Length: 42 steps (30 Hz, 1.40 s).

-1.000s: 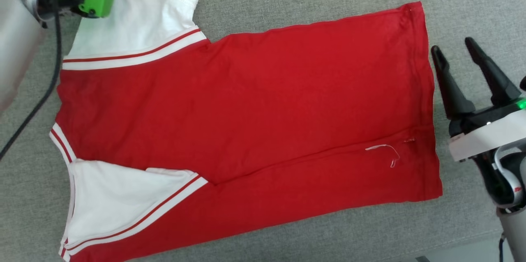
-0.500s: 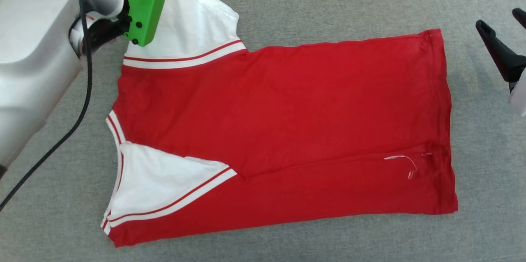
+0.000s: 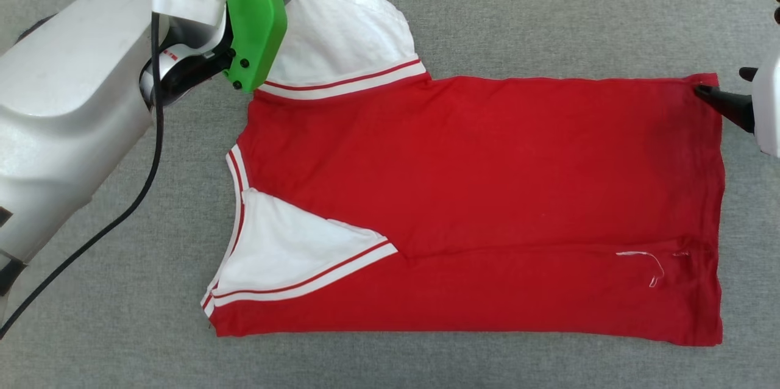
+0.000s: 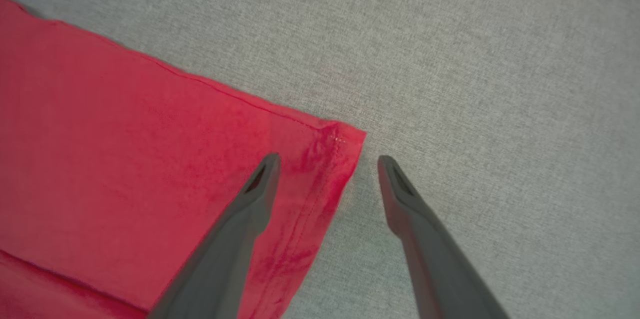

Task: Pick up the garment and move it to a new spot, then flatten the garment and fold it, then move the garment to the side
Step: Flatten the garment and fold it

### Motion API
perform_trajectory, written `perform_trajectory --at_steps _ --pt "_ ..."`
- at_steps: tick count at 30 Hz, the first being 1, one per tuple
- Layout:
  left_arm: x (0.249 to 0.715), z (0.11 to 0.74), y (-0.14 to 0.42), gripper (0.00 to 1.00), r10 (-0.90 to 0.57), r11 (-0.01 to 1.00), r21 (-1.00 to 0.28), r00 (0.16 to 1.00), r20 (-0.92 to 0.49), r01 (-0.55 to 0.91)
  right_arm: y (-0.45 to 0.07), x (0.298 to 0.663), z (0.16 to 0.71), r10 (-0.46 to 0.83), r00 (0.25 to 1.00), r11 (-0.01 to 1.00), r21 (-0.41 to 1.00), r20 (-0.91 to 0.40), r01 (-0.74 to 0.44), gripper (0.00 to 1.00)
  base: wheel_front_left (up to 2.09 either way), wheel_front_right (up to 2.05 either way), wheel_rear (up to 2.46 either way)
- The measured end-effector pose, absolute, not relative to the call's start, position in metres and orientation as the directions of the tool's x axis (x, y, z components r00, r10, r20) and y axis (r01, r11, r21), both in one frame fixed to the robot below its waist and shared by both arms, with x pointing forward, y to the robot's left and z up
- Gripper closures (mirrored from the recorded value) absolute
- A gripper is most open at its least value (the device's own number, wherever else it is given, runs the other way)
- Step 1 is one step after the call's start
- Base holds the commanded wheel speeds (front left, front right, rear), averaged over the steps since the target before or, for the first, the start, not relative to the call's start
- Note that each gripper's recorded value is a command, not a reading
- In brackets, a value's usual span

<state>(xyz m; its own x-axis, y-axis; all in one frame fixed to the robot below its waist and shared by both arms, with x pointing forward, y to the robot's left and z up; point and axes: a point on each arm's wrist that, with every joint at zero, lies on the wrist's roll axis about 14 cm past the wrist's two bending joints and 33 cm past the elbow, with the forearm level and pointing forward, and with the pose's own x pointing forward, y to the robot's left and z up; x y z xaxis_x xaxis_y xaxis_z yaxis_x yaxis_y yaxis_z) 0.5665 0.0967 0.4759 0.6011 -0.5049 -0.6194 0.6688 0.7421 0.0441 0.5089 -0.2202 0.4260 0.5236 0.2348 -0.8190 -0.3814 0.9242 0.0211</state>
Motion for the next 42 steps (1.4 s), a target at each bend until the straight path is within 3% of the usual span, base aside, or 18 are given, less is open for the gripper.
perform_trajectory --at_steps 5,6,12,13,14,25,37,42 --pt "0.567 0.467 0.099 1.00 -0.508 0.742 0.036 0.597 -0.622 0.669 -0.219 0.515 0.399 0.202 0.468 0.926 0.012 -0.861 -0.377 0.00 0.00 0.00 0.00" --pt "0.568 0.460 0.102 1.00 -0.504 0.745 0.035 0.596 -0.625 0.666 -0.214 0.511 0.377 0.201 0.421 0.924 0.029 -0.884 -0.381 0.00 0.00 0.00 0.00" --pt "0.570 0.453 0.103 1.00 -0.505 0.747 0.028 0.593 -0.628 0.665 -0.218 0.508 0.359 0.176 0.391 0.921 0.011 -0.903 -0.389 0.00 0.00 0.00 0.00" --pt "0.570 0.454 0.103 1.00 -0.506 0.746 0.028 0.593 -0.627 0.665 -0.218 0.508 0.359 0.181 0.395 0.921 0.015 -0.901 -0.388 0.69 0.00 0.00 0.00" --pt "0.570 0.454 0.102 1.00 -0.507 0.746 0.028 0.594 -0.625 0.666 -0.217 0.509 0.360 0.190 0.406 0.922 0.021 -0.894 -0.386 1.00 0.00 0.00 0.00" --pt "0.553 0.480 0.104 1.00 -0.529 0.754 0.039 0.641 -0.556 0.656 -0.202 0.522 0.413 0.300 0.639 0.916 0.027 -0.708 -0.399 1.00 0.00 0.00 0.00" --pt "0.487 0.497 0.124 1.00 -0.516 0.806 0.005 0.708 -0.482 0.591 -0.197 0.472 0.449 0.367 0.711 0.889 0.001 -0.600 -0.458 1.00 0.00 0.00 0.00" --pt "0.454 0.498 0.138 1.00 -0.483 0.846 -0.024 0.746 -0.458 0.533 -0.196 0.445 0.453 0.400 0.719 0.896 0.076 -0.568 -0.438 1.00 0.00 0.00 0.00"
